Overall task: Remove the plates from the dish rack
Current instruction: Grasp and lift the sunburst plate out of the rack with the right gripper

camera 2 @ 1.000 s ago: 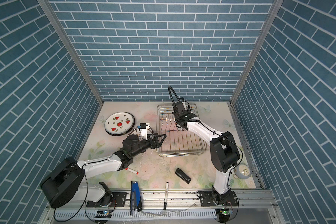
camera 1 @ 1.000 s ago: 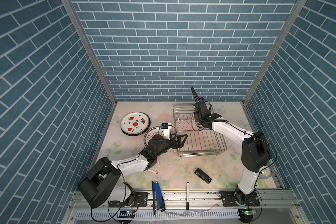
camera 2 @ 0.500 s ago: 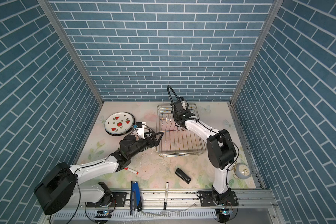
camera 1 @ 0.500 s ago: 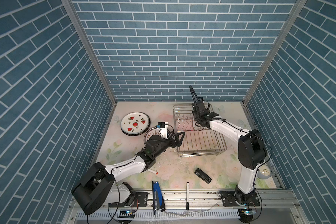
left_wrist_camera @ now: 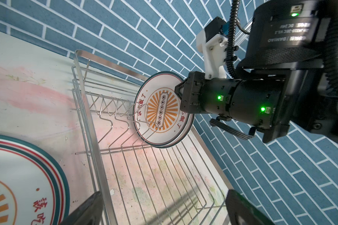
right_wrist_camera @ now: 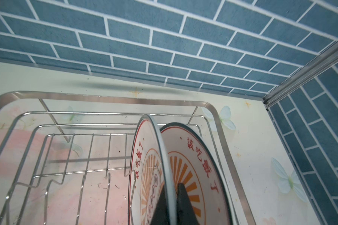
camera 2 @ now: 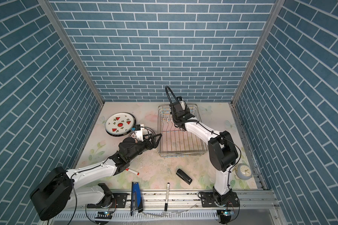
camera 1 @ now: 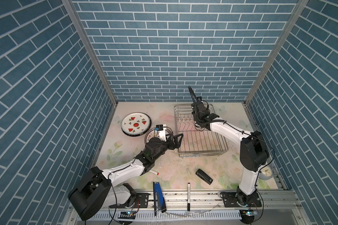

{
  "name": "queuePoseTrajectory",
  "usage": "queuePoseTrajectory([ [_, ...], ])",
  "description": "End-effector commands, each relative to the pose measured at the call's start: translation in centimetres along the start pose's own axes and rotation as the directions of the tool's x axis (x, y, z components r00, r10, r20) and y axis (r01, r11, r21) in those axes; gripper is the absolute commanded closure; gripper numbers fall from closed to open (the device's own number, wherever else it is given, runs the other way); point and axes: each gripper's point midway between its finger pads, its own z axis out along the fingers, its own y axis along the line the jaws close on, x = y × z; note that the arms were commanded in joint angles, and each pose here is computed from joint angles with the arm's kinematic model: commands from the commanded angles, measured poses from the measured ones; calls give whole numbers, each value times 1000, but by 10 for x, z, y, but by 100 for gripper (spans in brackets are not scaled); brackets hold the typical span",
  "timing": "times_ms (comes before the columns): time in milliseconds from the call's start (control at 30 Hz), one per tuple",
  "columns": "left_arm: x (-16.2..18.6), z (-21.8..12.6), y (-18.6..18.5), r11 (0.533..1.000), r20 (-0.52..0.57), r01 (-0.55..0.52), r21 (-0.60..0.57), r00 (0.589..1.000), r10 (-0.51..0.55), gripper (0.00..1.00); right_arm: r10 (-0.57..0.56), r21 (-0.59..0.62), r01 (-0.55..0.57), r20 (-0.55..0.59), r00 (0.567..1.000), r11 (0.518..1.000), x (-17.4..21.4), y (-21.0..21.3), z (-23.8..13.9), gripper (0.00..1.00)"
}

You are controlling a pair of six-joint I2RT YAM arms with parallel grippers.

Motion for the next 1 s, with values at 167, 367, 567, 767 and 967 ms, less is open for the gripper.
queuePoseTrajectory([
  [167, -3, -14, 8, 999, 29, -24, -45, 999, 26, 0, 106, -4, -107, 226, 968, 994, -47, -39, -66, 100],
  [367, -5, -18, 7, 999, 38, -22, -44, 999, 24, 0, 152, -48, -144, 281, 947, 988, -49, -55, -96, 100],
  [567, -6, -20, -4, 999, 44, -42, 20, 998, 41, 0, 256, -280, -176, 281, 925, 944, -45, -48, -129, 100],
  [767, -10, -23, -13, 997, 60, -45, 61, 997, 42, 0, 395, -589, -223, 180, 901, 777, -30, -40, -160, 100],
  [967, -11, -30, -38, 977, 72, -36, 208, 997, 21, 0, 500, -736, -278, 95, 861, 618, -18, -49, -181, 100],
])
